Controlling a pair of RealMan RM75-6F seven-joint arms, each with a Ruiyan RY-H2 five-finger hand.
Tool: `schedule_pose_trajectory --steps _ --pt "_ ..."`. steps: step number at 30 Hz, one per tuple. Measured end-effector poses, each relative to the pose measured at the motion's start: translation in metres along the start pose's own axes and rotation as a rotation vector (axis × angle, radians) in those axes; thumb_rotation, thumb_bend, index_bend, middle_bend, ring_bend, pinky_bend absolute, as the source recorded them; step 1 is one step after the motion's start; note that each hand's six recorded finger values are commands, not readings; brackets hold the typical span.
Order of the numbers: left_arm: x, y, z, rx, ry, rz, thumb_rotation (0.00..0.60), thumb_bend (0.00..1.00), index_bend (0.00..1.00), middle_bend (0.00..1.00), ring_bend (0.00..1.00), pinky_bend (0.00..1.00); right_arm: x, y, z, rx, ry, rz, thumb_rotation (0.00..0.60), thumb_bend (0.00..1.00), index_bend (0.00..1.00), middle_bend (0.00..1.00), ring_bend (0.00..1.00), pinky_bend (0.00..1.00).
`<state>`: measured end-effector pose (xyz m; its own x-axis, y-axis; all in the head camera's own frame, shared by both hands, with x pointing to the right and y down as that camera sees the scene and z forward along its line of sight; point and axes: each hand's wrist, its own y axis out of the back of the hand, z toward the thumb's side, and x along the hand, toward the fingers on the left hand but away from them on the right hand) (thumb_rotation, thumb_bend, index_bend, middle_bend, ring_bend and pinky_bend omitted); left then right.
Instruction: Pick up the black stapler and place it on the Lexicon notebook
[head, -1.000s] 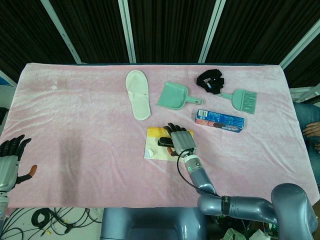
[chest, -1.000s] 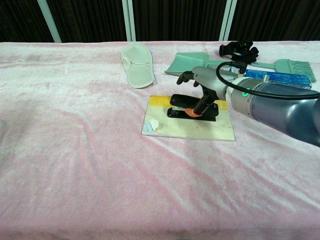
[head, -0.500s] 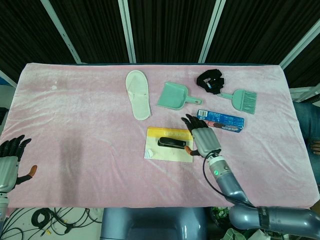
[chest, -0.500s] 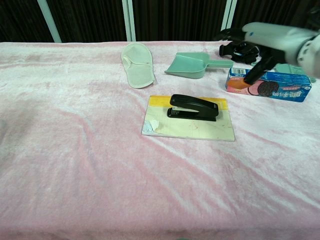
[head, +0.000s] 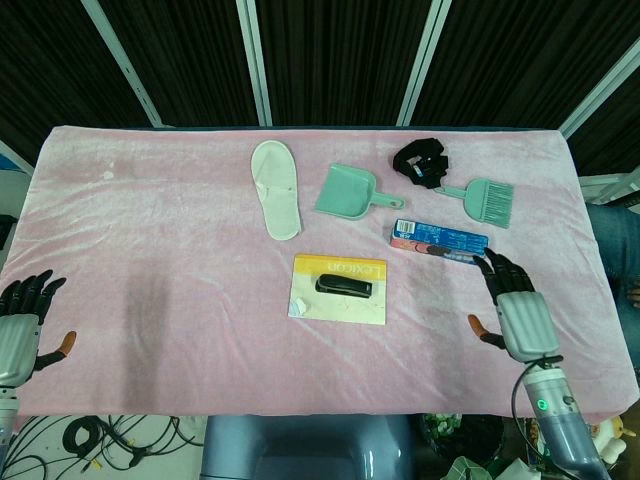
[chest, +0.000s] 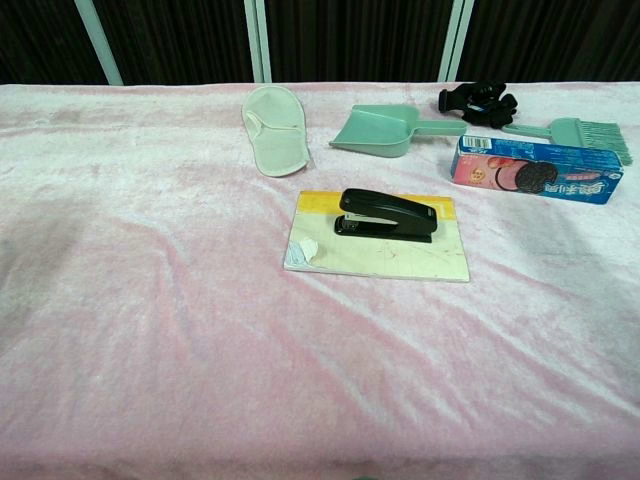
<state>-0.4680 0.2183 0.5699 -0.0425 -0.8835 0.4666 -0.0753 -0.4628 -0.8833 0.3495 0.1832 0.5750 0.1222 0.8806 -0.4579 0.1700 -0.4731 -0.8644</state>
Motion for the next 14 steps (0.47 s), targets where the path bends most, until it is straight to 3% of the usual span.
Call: schedule_pose_trajectory --steps 7,14 --pt "-0.002 0.002 0.005 -0.01 -0.025 0.013 0.6 0.32 0.11 0.03 0.0 0.0 0.045 -0.013 -0.058 0.103 -0.06 -0.05 0.6 0.23 0.06 0.0 0.05 0.11" --pt "0.0 0.002 0.007 0.029 -0.057 0.02 0.6 0.32 0.11 0.03 0.0 0.0 0.048 -0.015 -0.076 0.156 -0.108 -0.081 0.6 0.23 0.06 0.0 0.04 0.1"
